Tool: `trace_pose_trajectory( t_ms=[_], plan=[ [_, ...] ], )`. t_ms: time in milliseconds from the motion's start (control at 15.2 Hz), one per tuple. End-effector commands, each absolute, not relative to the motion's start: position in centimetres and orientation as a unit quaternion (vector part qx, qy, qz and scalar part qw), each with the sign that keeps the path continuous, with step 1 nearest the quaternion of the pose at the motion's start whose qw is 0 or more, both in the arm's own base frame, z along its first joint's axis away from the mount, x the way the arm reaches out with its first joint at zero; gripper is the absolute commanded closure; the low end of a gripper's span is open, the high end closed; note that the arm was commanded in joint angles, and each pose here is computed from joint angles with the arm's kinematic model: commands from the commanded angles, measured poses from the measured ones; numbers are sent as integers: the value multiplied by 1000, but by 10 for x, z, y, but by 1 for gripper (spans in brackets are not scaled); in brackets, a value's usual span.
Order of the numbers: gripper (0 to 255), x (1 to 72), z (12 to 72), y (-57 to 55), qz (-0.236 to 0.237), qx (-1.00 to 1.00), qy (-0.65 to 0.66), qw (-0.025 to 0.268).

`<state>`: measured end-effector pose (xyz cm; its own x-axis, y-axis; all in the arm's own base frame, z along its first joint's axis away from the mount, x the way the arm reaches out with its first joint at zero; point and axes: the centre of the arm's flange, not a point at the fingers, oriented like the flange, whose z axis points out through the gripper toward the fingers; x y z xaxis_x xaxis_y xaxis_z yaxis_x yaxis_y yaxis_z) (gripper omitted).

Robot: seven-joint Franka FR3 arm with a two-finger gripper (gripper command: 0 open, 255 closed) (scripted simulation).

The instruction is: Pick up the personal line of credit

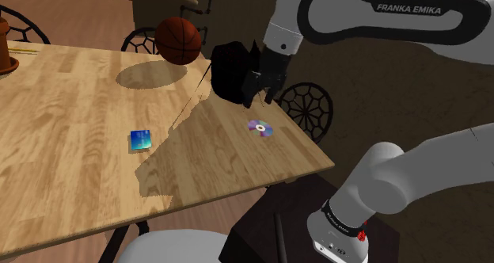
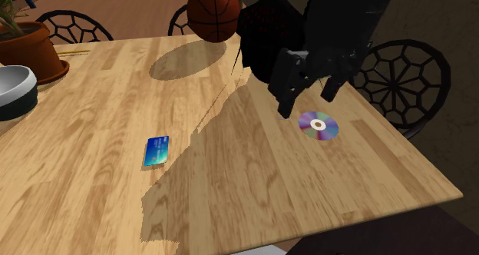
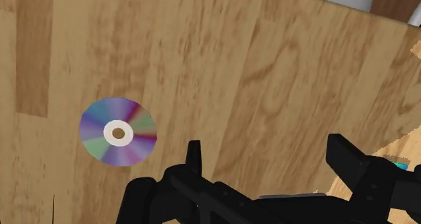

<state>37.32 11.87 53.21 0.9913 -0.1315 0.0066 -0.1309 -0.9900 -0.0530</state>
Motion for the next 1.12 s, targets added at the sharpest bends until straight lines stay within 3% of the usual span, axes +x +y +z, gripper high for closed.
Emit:
trace_pose_trajectory(
  t_ms=[0, 1056],
  plan=[
    [0, 387, 518, 143, 1, -997, 78, 27],
    [0, 511, 434, 299, 47, -984, 170, 29]
  ],
)
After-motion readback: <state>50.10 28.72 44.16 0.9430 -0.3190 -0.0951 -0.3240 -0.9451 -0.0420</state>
